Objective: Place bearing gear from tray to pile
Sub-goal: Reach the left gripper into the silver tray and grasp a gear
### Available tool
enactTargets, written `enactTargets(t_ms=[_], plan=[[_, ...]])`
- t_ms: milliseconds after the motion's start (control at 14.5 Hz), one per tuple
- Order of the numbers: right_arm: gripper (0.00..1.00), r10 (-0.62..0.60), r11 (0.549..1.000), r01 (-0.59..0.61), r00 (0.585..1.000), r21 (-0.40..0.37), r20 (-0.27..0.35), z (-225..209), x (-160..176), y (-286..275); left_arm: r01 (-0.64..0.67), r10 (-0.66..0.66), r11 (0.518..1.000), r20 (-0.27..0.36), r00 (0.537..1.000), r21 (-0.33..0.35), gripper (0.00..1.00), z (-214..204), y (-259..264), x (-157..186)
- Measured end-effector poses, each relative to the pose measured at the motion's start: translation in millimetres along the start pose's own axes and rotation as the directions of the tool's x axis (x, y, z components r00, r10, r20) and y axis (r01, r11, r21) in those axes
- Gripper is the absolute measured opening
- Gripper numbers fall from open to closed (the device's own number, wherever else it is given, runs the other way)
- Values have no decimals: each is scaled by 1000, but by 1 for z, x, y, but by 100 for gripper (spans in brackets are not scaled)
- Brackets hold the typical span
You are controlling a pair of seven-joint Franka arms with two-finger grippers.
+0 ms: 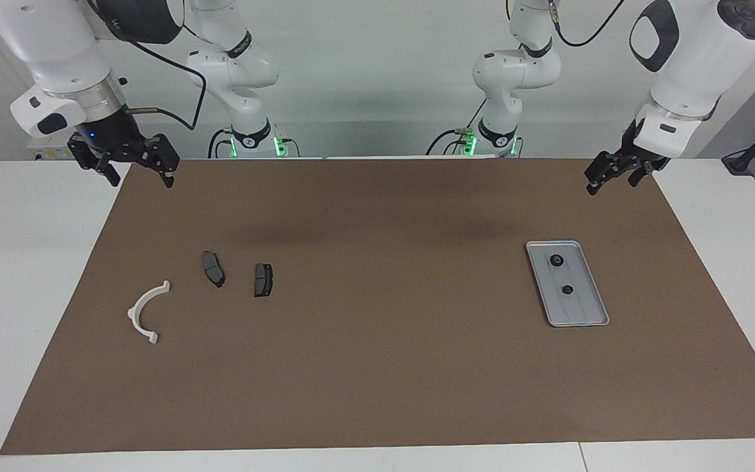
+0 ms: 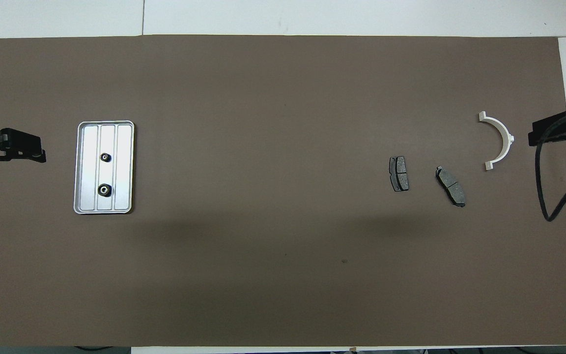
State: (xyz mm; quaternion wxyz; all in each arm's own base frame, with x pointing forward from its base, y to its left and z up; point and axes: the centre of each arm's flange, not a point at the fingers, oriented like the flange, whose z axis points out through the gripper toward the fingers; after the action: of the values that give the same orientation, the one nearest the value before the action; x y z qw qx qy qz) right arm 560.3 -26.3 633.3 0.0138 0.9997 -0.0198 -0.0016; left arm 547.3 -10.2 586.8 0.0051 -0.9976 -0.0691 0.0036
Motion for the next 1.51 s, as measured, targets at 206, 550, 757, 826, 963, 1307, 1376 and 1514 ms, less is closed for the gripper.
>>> enactTargets(t_ms=[206,550,757,826,963,1307,1376,1514], plan=[[100,0,1000,0,1000,0,0,0,0,0,11,-11,1000,-40,999,-7,100,30,-6,4],[100,0,1000,0,1000,0,-1,-1,0,0,12,-12,1000,-62,998,-11,100,132,-9,0],[100,0,1000,0,1000,0,-2,-1,-1,0,21,-22,1000,-58,998,-11,100,179,-14,1],[100,0,1000,0,1000,0,-2,-1,-1,0,23,-24,1000,-60,998,-12,100,196,-16,-1],[100,-1,1000,1,1000,0,-2,-1,-1,0,16,-17,1000,-39,999,-9,92,231,-16,-6],[100,-31,1000,31,999,1,18,1,-2,-16,6,-6,1000,1,1000,-5,80,264,-15,-6],[100,-51,999,51,998,1,21,2,-2,-27,4,-4,1000,5,1000,-4,80,267,-14,-6],[100,-89,996,89,996,2,25,5,-1,-48,-6,6,1000,13,1000,-4,80,271,-13,-6]])
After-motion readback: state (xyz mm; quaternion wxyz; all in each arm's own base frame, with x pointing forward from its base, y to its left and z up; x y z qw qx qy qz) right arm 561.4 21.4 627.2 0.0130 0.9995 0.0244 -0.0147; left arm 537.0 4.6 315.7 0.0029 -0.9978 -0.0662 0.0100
